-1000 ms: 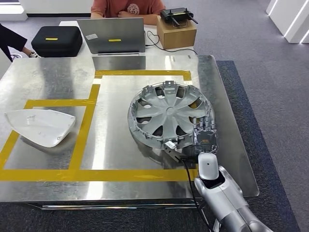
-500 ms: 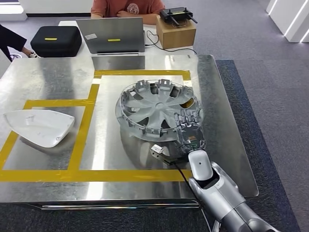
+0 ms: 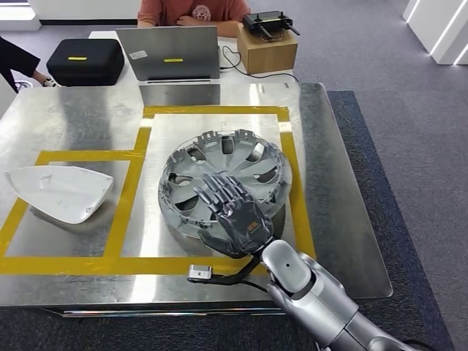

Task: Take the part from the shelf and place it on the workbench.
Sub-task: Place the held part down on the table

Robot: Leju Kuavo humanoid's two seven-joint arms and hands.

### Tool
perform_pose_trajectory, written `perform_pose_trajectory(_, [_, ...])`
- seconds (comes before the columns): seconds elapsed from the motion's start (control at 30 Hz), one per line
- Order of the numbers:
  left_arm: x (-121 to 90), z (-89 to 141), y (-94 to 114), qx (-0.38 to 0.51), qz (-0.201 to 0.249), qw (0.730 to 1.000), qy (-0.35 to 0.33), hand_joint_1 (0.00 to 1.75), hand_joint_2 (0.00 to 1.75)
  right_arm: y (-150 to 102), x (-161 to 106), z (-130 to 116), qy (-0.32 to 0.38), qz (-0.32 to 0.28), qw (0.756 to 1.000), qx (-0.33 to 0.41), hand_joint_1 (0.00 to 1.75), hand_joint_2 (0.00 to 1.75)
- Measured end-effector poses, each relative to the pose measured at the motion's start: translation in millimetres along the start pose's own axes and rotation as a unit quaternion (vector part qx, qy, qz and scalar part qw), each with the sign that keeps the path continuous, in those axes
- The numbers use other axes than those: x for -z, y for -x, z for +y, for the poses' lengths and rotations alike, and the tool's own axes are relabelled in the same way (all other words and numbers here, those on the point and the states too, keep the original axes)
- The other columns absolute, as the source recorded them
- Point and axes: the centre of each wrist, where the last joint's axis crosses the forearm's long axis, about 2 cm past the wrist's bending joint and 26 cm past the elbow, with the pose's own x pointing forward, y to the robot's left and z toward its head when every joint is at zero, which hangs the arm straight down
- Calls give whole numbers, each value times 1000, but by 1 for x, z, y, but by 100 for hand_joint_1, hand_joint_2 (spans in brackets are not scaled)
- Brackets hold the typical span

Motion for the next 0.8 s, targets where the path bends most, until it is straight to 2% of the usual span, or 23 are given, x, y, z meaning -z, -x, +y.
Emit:
perform_pose_trajectory(0.33, [0, 1, 1, 4, 0, 1000, 6, 0, 0, -11, 2, -5, -7, -35, 994, 99, 0, 0])
perform_pose_trajectory(0.8, [0, 2, 3, 1, 2, 1000, 3, 0, 0, -13, 2, -9, 6, -27, 996, 89, 0, 0])
